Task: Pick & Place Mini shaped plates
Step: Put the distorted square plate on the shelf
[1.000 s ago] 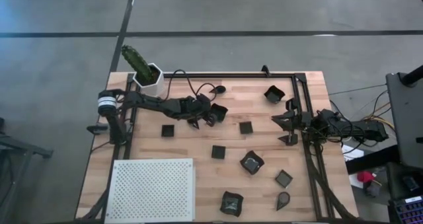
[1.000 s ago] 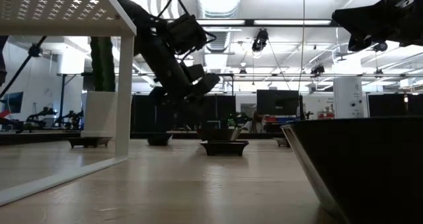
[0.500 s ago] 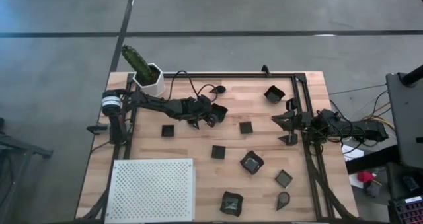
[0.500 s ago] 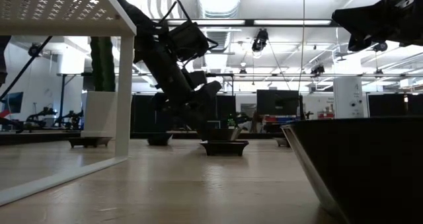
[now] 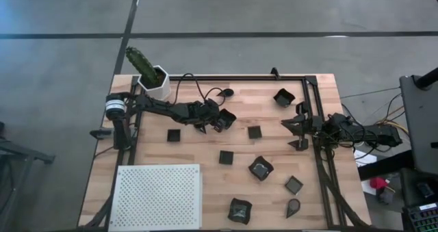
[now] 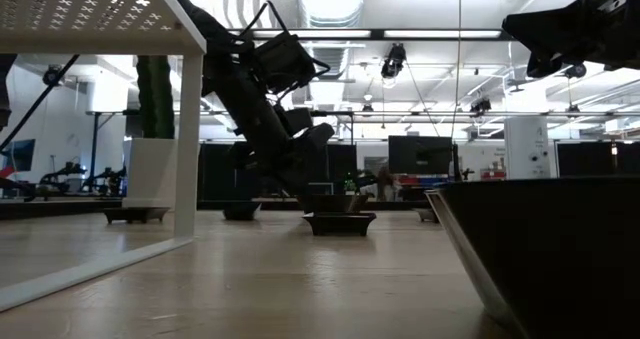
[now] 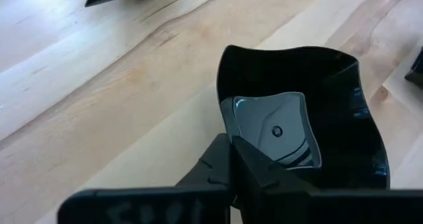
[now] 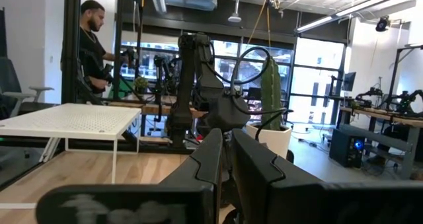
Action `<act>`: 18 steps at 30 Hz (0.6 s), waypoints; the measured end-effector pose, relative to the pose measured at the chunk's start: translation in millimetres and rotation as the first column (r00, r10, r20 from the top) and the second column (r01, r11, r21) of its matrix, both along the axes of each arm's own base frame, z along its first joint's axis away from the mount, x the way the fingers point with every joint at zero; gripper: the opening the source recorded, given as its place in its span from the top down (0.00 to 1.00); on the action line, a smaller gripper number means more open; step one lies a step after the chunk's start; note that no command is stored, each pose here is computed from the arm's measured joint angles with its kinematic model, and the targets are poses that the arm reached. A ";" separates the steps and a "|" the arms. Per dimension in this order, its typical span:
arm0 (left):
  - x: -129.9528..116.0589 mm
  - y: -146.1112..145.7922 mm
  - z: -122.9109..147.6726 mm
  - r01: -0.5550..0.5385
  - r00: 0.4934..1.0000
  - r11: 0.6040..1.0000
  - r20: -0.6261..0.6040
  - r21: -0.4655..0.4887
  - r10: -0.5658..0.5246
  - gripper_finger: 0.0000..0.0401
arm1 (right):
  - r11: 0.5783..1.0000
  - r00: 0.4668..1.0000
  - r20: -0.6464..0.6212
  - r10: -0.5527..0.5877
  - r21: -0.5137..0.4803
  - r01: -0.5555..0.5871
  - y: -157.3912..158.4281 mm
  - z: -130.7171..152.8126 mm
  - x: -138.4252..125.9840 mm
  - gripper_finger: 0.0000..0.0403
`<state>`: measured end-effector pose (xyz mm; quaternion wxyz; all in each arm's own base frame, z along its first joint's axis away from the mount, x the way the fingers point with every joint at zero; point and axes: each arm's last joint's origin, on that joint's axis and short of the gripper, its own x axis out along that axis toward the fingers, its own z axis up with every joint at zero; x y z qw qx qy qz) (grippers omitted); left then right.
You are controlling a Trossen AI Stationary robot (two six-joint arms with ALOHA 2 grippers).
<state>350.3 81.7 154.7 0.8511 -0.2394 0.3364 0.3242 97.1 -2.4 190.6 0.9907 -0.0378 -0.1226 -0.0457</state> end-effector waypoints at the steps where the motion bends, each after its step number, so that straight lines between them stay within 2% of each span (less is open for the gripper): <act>1: 0.0 0.0 0.0 0.000 1.000 1.000 0.000 0.000 0.000 0.99 | 1.000 1.000 0.000 0.000 0.000 0.000 0.0 0.0 0.0 0.92; 9: -1.7 -0.3 4.1 0.015 1.000 1.000 -0.008 0.012 -0.015 1.00 | 1.000 1.000 0.000 0.000 0.000 0.000 0.0 0.0 0.0 0.92; 18: -14.0 -2.1 36.7 0.013 1.000 0.998 0.019 0.058 -0.014 1.00 | 1.000 1.000 0.001 0.000 0.000 0.000 0.0 0.0 0.0 0.92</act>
